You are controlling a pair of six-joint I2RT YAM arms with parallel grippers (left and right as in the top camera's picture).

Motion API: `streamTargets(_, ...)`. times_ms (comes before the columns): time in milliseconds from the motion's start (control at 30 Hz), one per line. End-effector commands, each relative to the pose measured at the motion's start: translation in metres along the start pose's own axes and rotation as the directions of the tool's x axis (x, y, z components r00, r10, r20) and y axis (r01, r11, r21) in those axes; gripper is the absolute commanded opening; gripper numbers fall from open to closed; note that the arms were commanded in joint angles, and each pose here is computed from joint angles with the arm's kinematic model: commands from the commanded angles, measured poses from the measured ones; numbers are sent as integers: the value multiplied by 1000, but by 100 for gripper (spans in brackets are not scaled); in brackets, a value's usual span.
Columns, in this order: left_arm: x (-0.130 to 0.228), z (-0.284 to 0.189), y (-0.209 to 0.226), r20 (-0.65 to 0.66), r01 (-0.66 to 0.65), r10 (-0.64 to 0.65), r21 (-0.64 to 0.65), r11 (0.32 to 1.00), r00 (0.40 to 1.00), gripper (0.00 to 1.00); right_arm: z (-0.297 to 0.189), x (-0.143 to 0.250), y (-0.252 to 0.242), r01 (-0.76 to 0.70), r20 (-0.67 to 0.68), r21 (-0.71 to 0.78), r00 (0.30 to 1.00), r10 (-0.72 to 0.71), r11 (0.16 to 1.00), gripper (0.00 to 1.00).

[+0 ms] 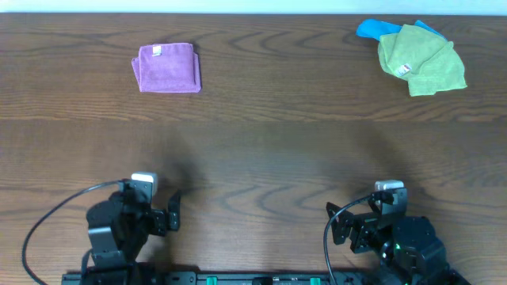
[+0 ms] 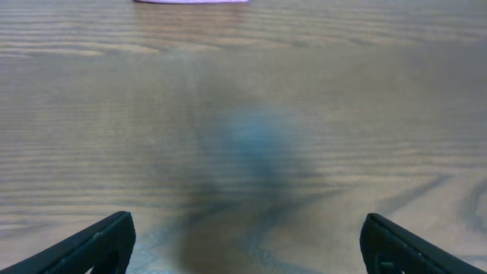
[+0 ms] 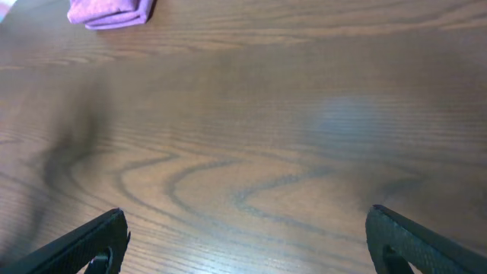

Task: Fold the cloth

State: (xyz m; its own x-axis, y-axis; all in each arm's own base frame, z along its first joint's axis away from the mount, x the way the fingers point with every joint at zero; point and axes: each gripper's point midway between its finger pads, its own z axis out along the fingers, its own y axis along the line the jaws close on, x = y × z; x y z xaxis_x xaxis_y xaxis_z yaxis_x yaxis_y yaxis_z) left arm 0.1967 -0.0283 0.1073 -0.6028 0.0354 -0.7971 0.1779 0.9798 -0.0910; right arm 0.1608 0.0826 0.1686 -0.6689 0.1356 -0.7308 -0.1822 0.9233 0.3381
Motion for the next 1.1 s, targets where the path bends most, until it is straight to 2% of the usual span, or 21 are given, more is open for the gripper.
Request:
streamTargets(0,7,2,2,19,-24,24,-17,1000,1000,96,0,0,-2,-17,4,11,1000,17,1000,99)
streamTargets(167,17,5,7,21,-25,26,-49,998,999,95,0,0,-2,-17,4,11,1000,17,1000,99)
streamTargets(567,43,-2,31,-40,63,-73,-218,974,996,95,0,0,-2,-17,5,11,1000,17,1000,99)
streamTargets(1067,60,-7,32,-86,58,-81,-234,970,993,95,0,0,-2,-17,4,11,1000,17,1000,99)
